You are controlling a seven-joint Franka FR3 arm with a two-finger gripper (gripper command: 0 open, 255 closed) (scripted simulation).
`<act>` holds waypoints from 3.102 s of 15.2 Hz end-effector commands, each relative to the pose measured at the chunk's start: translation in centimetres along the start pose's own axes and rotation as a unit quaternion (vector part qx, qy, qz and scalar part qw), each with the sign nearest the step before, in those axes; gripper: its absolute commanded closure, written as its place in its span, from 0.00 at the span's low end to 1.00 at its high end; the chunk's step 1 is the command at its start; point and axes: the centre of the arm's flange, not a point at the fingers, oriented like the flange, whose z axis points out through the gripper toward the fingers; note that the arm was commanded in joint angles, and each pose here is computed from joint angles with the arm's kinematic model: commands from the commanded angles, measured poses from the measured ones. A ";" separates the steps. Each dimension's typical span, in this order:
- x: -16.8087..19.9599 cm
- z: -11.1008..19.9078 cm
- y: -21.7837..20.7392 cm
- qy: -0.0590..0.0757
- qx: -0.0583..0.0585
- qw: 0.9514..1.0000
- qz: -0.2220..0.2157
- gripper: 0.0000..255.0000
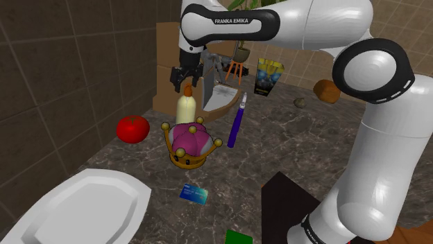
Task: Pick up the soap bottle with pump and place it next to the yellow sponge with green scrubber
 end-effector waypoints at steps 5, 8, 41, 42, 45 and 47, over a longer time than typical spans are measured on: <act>0.0 0.0 0.0 0.000 0.000 1.000 0.000 1.00; 0.0 0.0 0.0 0.000 0.000 1.000 0.000 1.00; -9.3 -16.6 -7.0 0.000 0.000 1.000 0.000 1.00; -10.2 -17.2 -7.7 0.000 0.000 1.000 0.000 1.00; -12.9 -19.2 -9.8 0.000 0.000 1.000 0.000 1.00; -14.7 -20.5 -11.2 0.000 0.000 1.000 0.000 1.00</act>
